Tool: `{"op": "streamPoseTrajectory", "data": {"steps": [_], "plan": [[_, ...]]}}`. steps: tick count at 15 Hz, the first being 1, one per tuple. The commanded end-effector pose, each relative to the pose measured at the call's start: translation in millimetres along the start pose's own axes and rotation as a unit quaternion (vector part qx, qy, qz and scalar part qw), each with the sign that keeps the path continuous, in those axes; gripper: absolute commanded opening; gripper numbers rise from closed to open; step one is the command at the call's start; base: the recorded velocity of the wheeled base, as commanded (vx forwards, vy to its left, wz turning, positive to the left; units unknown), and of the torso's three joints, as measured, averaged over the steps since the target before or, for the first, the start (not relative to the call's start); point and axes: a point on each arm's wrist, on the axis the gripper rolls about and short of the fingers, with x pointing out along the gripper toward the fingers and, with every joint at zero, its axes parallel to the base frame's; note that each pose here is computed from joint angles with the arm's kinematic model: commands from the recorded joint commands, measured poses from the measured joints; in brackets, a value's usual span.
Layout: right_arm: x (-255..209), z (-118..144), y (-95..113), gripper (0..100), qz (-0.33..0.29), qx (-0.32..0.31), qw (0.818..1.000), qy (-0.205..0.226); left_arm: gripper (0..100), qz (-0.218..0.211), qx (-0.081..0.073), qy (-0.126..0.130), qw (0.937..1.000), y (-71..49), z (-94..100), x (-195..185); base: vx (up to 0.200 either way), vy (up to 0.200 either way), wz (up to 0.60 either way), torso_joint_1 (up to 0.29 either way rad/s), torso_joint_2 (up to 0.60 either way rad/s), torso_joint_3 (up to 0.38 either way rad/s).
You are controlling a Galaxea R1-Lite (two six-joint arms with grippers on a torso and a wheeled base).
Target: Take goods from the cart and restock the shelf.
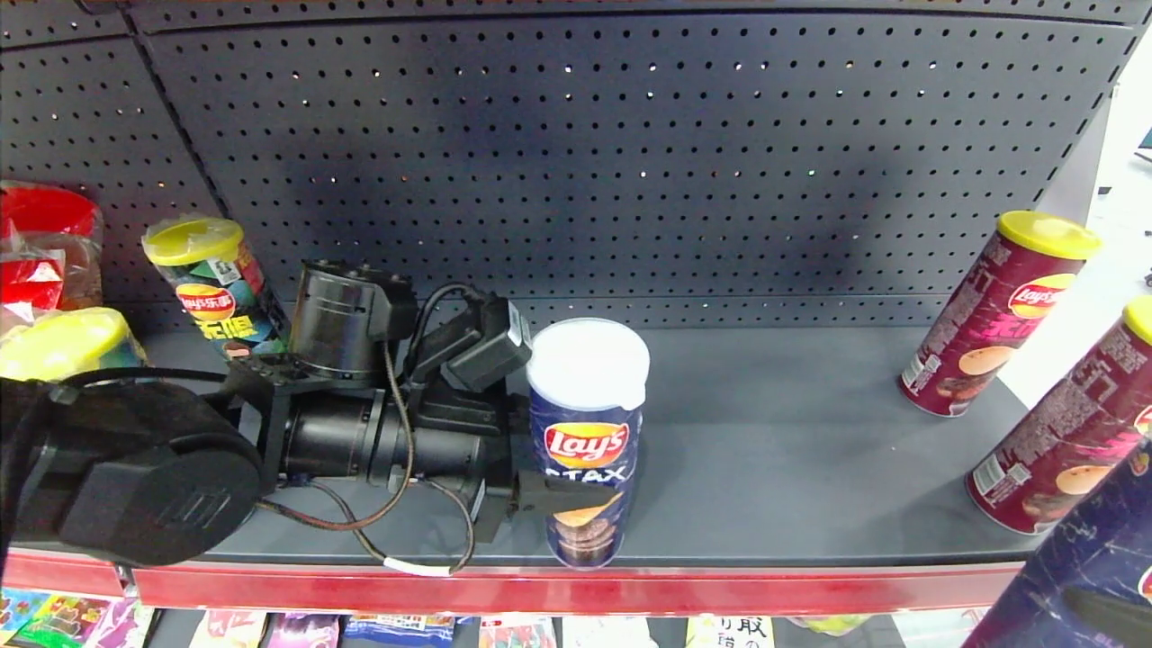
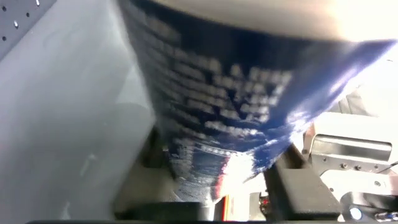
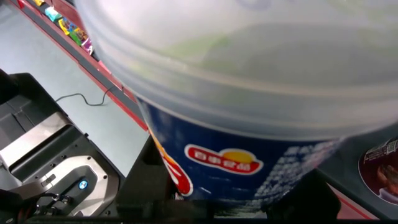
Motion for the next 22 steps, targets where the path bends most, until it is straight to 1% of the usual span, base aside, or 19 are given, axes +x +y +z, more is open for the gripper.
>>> {"op": "streamPoseTrajectory", "data": {"steps": [1, 5, 7, 9, 10, 11, 12, 13, 14, 15, 17, 18, 19, 21, 22], "plan": [[0, 0, 0, 0, 0.0, 0.0, 1.0, 0.0, 100, 0.001, -0.004, 0.003, 1.0, -0.2, -3.1, 0, 0.0, 0.0, 0.0, 0.0, 0.0, 0.0], [5, 7, -2, 0, 0.001, 0.001, 1.0, 0.005, 100, 0.014, 0.0, -0.005, 0.9999, -2.1, 0.3, -13, 0.0, 0.0, 0.0, 0.0, 0.0, 0.0], [12, 18, -5, 0, 0.004, -0.001, 1.0, 0.005, 100, 0.025, -0.001, -0.008, 0.9997, -7.7, 0.0, -25, 0.0, 0.0, 0.0, 0.0, 0.0, 0.0], [31, 38, -12, 0, 0.007, -0.002, 1.0, 0.01, 100, 0.041, -0.017, -0.009, 0.999, -23.8, -5.8, -49, 0.0, 0.0, 0.0, 0.0, 0.0, 0.0], [39, 41, -15, 0, 0.007, -0.002, 1.0, 0.01, 100, 0.045, -0.019, -0.01, 0.9988, -27.4, -6.8, -54, 0.0, 0.0, 0.0, 0.0, 0.0, 0.0], [59, 48, -22, 0, 0.008, -0.005, 1.0, 0.001, 100, 0.054, -0.022, -0.012, 0.9982, -37.9, -10.3, -67, 0.0, 0.0, 0.0, 0.0, 0.0, 0.0], [75, 54, -26, 0, 0.012, -0.009, 1.0, -0.007, 100, 0.064, -0.025, -0.011, 0.9976, -45.6, -14.8, -75, 0.0, 0.0, 0.0, 0.0, 0.0, 0.0], [87, 58, -25, 0, 0.025, -0.014, 1.0, -0.009, 100, 0.071, -0.03, -0.008, 0.997, -51.3, -19.7, -81, 0.0, 0.0, 0.0, 0.0, 0.0, 0.0], [100, 62, -24, 0, 0.038, -0.016, 0.999, -0.002, 100, 0.075, -0.037, -0.009, 0.9964, -58.3, -23.2, -87, 0.0, 0.0, 0.0, 0.0, 0.0, 0.0], [113, 68, -24, 0, 0.047, -0.018, 0.999, 0.001, 100, 0.078, -0.04, -0.013, 0.9961, -64.3, -23.6, -92, 0.0, 0.0, 0.0, 0.0, 0.0, 0.0], [131, 76, -24, 0, 0.056, -0.02, 0.998, 0.002, 100, 0.085, -0.047, -0.015, 0.9951, -72.2, -25.4, -97, 0.0, 0.0, 0.0, 0.0, 0.0, 0.0], [156, 86, -26, 0, 0.063, -0.026, 0.998, -0.012, 100, 0.114, -0.063, -0.017, 0.9914, -84.9, -28.8, -106, 0.0, 0.0, 0.0, 0.0, 0.0, 0.0], [168, 90, -28, 0, 0.062, -0.028, 0.997, -0.021, 100, 0.127, -0.071, -0.024, 0.989, -92.9, -28.6, -113, 0.0, 0.0, 0.0, 0.0, 0.0, 0.0], [178, 95, -31, 0, 0.063, -0.029, 0.997, -0.025, 100, 0.144, -0.076, -0.032, 0.9861, -100.6, -27.3, -119, 0.0, 0.0, 0.0, 0.0, 0.0, 0.0], [186, 94, -32, 0, 0.064, -0.027, 0.997, -0.019, 100, 0.159, -0.085, -0.035, 0.983, -106.8, -28.1, -124, 0.0, 0.0, 0.0, 0.0, 0.0, 0.0]]}}
